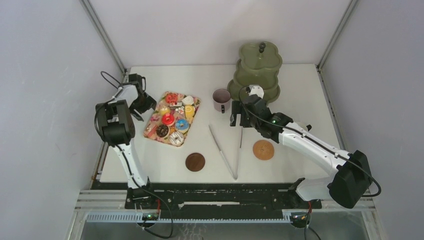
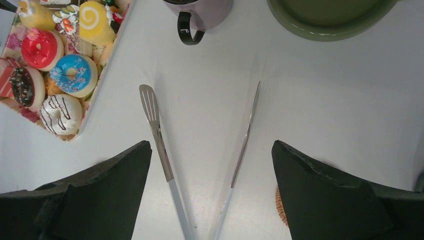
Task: Serve the afternoon tea
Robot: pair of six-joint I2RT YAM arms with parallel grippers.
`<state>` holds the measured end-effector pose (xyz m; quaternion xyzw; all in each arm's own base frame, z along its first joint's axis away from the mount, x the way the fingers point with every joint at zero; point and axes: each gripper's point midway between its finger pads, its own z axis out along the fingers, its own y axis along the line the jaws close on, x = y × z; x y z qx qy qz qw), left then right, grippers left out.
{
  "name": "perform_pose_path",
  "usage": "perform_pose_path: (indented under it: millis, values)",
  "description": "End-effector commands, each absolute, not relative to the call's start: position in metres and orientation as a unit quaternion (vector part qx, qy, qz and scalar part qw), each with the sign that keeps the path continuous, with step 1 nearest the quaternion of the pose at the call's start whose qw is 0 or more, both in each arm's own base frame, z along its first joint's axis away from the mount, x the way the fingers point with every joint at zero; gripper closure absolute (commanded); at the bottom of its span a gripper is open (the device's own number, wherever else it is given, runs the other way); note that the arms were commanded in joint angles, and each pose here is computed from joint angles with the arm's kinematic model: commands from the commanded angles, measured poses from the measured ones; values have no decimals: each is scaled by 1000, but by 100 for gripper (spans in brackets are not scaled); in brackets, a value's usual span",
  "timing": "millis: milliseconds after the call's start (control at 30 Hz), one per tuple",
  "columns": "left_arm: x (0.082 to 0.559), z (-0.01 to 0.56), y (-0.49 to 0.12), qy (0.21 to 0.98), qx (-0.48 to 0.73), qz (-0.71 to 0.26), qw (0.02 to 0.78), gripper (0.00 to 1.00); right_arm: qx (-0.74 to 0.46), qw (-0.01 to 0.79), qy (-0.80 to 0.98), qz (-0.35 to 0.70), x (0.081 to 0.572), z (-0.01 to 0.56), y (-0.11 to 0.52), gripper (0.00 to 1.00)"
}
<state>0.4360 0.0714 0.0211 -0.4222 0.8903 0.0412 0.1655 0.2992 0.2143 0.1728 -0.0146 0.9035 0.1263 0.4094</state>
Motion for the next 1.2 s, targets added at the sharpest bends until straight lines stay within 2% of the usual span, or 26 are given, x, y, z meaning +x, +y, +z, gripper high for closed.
perform_pose_path:
  millis: [0, 133, 333, 600, 700, 933, 1167]
  values:
    - [423, 32, 48, 877, -451, 10, 162, 14, 4, 424, 895, 138, 295, 189, 209, 2]
    - [411, 37, 49, 867, -471, 15, 164, 12, 18, 416, 900, 126, 286, 180, 199, 2]
    - [402, 38, 25, 866, -472, -30, 162, 14, 66, 418, 903, 79, 276, 164, 174, 2]
    - [392, 33, -5, 874, -459, -46, 152, 14, 102, 445, 879, 137, 261, 168, 179, 0]
    - [387, 32, -10, 873, -462, -46, 149, 15, 97, 446, 882, 121, 255, 161, 176, 0]
    - [378, 40, -12, 868, -468, -47, 163, 15, 66, 376, 915, 130, 230, 135, 188, 0]
    - [381, 90, 1, 865, -444, -41, 231, 14, 23, 348, 929, 121, 207, 104, 227, 0]
